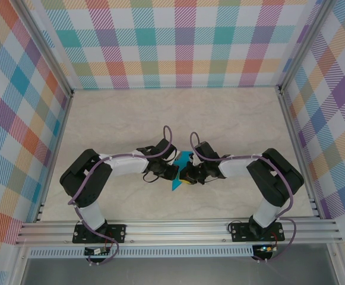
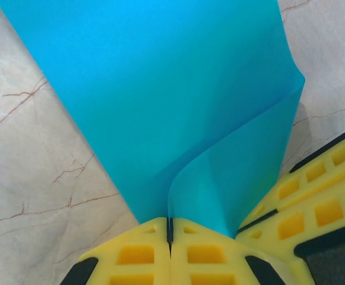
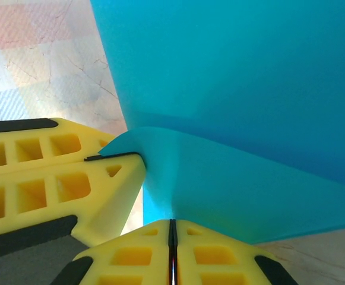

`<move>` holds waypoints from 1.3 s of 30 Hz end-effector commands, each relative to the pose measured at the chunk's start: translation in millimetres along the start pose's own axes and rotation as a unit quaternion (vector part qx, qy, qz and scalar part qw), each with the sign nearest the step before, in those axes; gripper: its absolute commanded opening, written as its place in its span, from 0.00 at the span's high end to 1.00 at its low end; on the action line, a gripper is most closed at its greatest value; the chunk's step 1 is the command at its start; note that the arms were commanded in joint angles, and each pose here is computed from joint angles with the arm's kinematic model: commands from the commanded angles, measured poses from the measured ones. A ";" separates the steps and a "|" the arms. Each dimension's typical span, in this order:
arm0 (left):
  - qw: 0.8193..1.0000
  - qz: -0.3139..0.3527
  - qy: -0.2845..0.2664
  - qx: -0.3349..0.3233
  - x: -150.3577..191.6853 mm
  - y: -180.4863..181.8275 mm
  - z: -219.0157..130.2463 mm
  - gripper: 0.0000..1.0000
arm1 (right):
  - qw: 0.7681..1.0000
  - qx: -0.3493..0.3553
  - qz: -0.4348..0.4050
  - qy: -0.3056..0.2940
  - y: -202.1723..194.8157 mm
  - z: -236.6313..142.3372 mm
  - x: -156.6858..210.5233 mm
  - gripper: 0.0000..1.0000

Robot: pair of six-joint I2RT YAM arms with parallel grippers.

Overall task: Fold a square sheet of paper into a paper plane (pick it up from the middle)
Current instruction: Third fold the triangle at the center of the table.

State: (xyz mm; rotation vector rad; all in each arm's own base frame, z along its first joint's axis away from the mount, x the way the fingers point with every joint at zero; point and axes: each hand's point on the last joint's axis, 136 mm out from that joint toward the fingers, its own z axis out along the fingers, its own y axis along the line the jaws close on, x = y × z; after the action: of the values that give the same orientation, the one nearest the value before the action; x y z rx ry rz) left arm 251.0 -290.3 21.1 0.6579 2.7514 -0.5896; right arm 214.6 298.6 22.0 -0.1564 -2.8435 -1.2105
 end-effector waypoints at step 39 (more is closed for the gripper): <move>0.999 0.007 0.045 -0.005 20.0 7.2 8.4 0.96 | 0.998 0.037 0.037 -0.045 -25.9 -15.9 -16.6 0.90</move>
State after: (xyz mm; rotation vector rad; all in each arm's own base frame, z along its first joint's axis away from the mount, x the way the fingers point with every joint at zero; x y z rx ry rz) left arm 250.3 -290.4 19.8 0.6886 2.7477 -0.5914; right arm 231.4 274.4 15.5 -0.3078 -2.9261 -1.1369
